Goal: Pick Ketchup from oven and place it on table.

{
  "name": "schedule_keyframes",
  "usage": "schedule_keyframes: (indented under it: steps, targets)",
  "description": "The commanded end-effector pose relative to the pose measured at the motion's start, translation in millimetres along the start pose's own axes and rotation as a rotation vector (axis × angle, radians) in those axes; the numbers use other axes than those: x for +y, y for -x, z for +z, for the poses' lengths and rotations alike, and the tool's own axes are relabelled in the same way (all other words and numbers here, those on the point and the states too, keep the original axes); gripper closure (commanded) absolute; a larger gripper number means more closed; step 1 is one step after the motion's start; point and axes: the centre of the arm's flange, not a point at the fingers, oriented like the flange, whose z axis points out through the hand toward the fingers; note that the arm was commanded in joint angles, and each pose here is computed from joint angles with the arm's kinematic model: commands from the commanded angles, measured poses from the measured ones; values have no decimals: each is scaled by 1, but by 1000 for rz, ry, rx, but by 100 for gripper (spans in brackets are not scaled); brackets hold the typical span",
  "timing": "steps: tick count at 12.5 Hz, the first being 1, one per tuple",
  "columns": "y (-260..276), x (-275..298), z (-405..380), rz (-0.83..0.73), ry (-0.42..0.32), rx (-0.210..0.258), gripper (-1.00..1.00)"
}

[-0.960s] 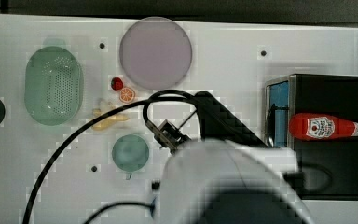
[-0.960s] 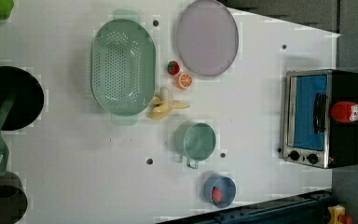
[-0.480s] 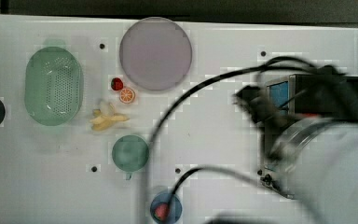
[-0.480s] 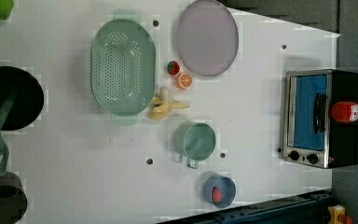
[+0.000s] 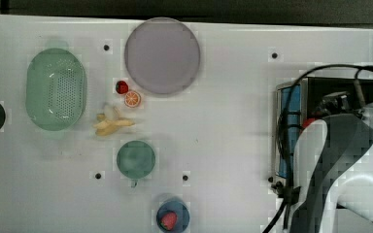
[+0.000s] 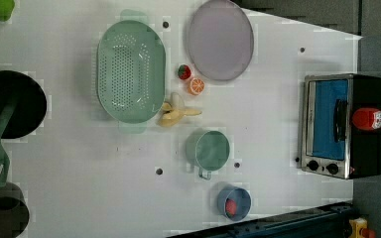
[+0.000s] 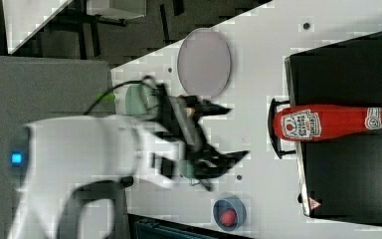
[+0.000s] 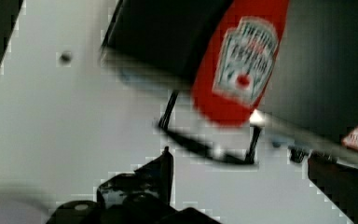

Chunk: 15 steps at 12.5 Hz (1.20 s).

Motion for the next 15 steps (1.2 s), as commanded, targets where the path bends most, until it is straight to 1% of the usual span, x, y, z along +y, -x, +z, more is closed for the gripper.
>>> schedule_keyframes:
  steps: [1, 2, 4, 5, 7, 9, 14, 15]
  targets:
    - [-32, 15, -7, 32, -52, 75, -100]
    - [-45, 18, 8, 56, -47, 87, -100]
    - [-64, 22, 34, 115, -69, 97, -100]
    - [-69, 24, 47, 144, -74, 78, -100]
    - [-77, 28, 73, 206, -80, 23, -100]
    - [-81, 31, 94, 245, -77, -12, -100]
    - [-83, 29, 126, 285, -74, -46, -100]
    - [-83, 30, 130, 286, -65, -50, -92]
